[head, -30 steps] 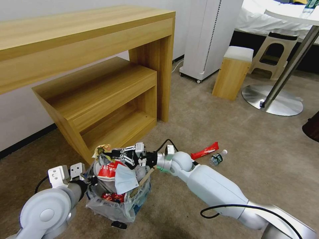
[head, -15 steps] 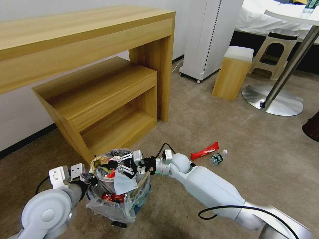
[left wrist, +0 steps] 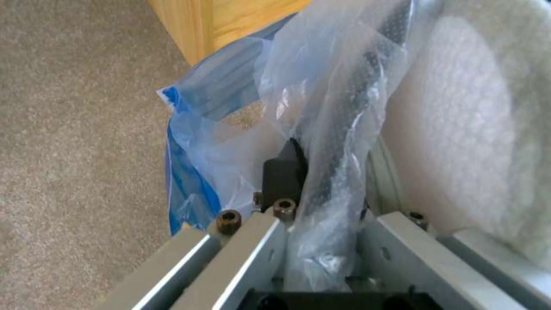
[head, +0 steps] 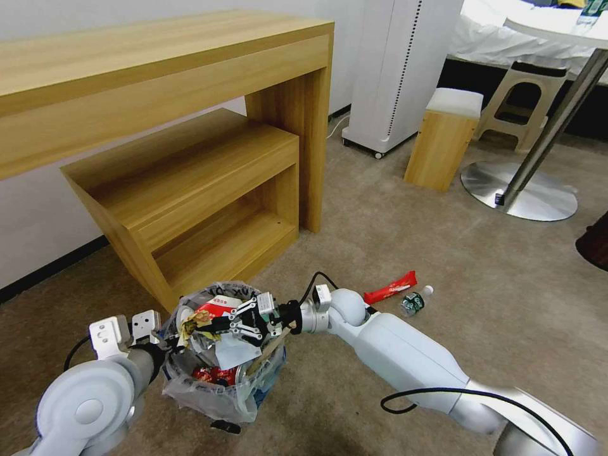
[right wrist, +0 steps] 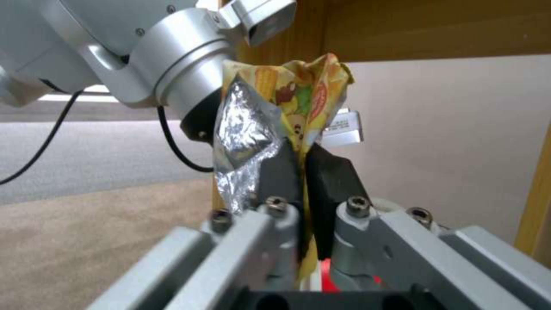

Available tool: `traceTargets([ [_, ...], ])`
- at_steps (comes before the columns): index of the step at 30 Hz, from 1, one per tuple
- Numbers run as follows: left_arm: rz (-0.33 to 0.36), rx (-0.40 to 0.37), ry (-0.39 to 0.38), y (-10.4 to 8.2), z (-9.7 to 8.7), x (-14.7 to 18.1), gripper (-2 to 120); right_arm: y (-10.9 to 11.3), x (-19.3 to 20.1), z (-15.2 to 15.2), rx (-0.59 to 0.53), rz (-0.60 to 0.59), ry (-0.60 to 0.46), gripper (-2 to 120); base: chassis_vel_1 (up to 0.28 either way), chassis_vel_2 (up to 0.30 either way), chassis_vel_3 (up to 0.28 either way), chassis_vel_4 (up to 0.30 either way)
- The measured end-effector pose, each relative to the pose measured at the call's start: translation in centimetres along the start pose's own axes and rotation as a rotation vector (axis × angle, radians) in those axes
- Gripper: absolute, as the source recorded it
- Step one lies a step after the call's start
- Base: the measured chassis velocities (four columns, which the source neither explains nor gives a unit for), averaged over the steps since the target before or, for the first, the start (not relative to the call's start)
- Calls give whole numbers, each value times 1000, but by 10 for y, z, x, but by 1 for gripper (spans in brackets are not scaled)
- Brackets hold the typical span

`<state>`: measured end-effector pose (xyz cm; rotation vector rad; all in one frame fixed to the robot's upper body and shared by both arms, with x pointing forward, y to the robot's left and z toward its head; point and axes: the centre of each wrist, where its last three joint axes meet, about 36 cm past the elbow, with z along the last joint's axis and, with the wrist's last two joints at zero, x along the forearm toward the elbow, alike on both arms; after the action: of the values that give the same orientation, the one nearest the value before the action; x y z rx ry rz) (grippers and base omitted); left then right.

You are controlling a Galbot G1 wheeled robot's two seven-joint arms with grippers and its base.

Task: Pick up the trash bin and place the garbage on the floor into it.

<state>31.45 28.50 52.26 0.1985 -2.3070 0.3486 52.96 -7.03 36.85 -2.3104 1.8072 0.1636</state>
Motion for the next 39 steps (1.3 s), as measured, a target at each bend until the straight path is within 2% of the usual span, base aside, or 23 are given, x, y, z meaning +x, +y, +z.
traceTargets([
  [3, -2, -1, -3, 0, 0, 0, 0, 1, -2, -1, -10, -8, -15, 22, 0, 0, 0, 0],
  [4, -2, -1, -3, 0, 0, 0, 0, 1, -2, -1, -10, -8, -15, 22, 0, 0, 0, 0],
  [6, -5, -3, -5, 0, 0, 1, 0, 1, 0, -3, -15, -17, -19, 34, 0, 0, 0, 0],
  [8, -6, -3, -6, 1, 0, 1, 0, 0, 1, -3, -14, -19, -18, 35, 0, 0, 0, 0],
  [10, -9, -4, -8, 1, 0, 1, 0, -1, 7, -7, -9, -21, -12, 48, 0, 0, 0, 0],
  [12, -9, -4, -9, 1, 0, 1, 0, -1, 9, -7, -8, -22, -11, 50, 0, 0, 0, 0],
  [14, -10, -6, -10, 1, 0, 1, 0, -1, 15, -9, -6, -28, -4, 64, 0, 0, 0, 0],
  [15, -10, -6, -10, 1, 0, 1, 0, -1, 15, -9, -6, -28, -4, 64, 0, 0, 0, 0],
  [17, -11, -7, -11, 1, 0, 1, 0, 0, 18, -10, -8, -31, -2, 73, 0, 0, 0, 0],
  [18, -11, -7, -11, 1, 0, 1, 0, 0, 18, -10, -8, -31, -2, 73, 0, 0, 0, 0],
  [20, -11, -9, -12, 1, 0, 2, 0, -1, 19, -13, -6, -26, -16, 85, 0, 0, 0, 0],
  [22, -11, -10, -13, 1, -1, 2, 0, -1, 19, -14, -6, -24, -20, 87, 0, 0, 0, 0],
  [24, -14, -11, -16, 1, -1, 2, 0, -3, 22, -19, -3, -16, -33, 97, 0, 0, 0, 0],
  [30, -16, -11, -21, 2, -3, 2, 0, -5, 31, -31, 10, 32, -64, 100, 0, 0, 0, 0],
  [33, -20, -14, -24, 3, -4, 2, 0, -5, 44, -51, 11, 159, -139, 100, 0, 0, 0, 0],
  [34, -20, -14, -24, 3, -4, 2, 0, -5, 44, -51, 11, 159, -139, 100, 0, 0, 0, 0],
  [36, -24, -12, -24, 4, -4, 1, 0, 3, 52, -73, 3, 373, -202, 100, 0, 0, 0, 0],
  [39, -24, -10, -24, 4, -5, 1, 0, 5, 53, -77, 0, 412, -214, 100, 0, 0, 0, 0],
])
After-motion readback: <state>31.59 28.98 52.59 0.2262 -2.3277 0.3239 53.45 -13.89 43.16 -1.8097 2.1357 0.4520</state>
